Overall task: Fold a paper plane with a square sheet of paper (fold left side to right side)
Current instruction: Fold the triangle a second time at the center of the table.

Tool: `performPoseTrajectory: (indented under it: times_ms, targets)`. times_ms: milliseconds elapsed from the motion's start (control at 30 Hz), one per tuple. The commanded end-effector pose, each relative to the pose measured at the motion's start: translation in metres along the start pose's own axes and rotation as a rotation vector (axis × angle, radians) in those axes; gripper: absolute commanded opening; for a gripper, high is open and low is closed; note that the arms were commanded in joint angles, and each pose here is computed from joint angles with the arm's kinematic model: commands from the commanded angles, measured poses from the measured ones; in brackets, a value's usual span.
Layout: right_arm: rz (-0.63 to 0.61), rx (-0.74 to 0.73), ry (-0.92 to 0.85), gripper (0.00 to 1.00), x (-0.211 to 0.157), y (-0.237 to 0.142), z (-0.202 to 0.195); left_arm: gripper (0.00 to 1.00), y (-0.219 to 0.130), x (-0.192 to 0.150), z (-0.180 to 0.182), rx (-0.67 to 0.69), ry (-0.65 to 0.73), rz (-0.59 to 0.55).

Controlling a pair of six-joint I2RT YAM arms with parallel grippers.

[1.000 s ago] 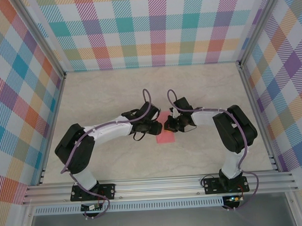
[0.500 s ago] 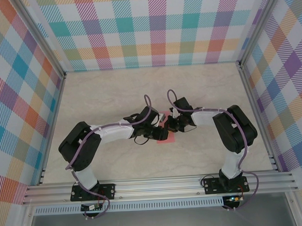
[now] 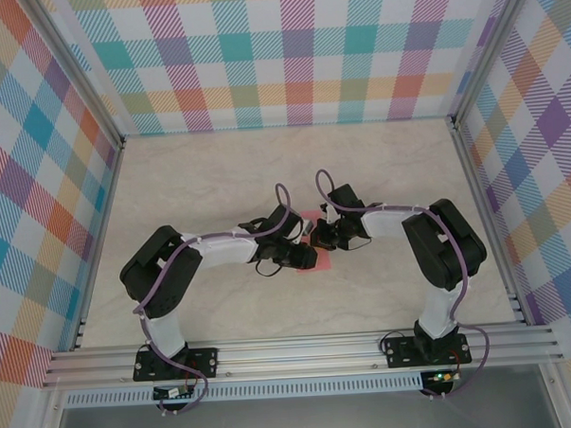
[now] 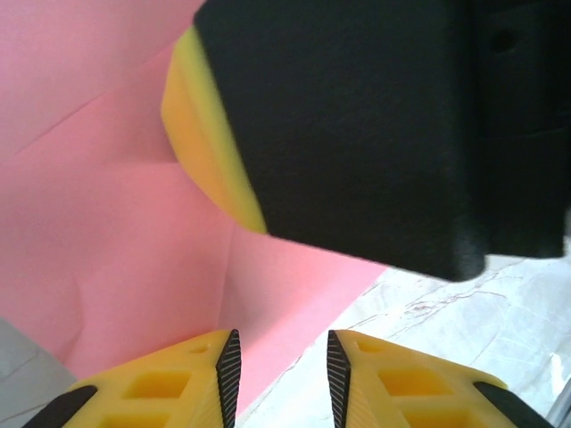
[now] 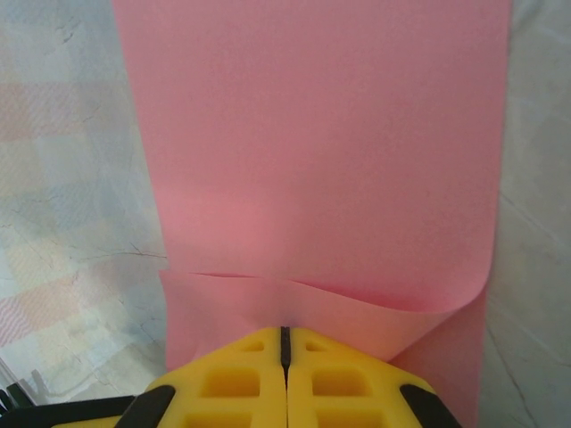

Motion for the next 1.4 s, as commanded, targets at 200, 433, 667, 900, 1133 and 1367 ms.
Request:
performPoseTrajectory:
  times_ms: [200, 433, 667, 900, 1133, 1367]
  targets:
    - [0.033, -0.111, 0.01, 0.05, -0.011, 0.004, -0.022, 0.3, 0.006, -0.021, 0.022, 0.061, -0.042, 0.038]
    - [0.016, -0.034, -0.034, 0.02, -0.007, -0.009, -0.005, 0.13, 0.001, -0.034, 0.027, 0.079, -0.051, 0.049]
    - [0.004, 0.073, -0.132, 0.0, -0.02, -0.031, 0.025, 0.01, 0.003, -0.041, 0.027, 0.051, -0.065, 0.046]
    - [0.039, 0.072, -0.138, 0.01, -0.04, -0.016, 0.028, 0.0, 0.002, -0.037, 0.025, 0.046, -0.06, 0.029]
    - [0.048, 0.045, -0.13, 0.01, -0.036, -0.001, 0.026, 0.0, 0.002, -0.037, 0.025, 0.048, -0.061, 0.03]
    - [0.035, -0.002, -0.118, 0.01, -0.031, 0.008, 0.016, 0.0, 0.003, -0.037, 0.027, 0.054, -0.065, 0.03]
Point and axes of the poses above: each hand's point on the last joint's axis, 136 mm out from that joint toward the fingers, its own y axis out along the fingers, its own z axis along the line the jaws close on, x = y × z, the point moved 3 cm from there along -y, back along the fingers, and after that the axes turned 8 degrees about y, right-handed, at the moved point
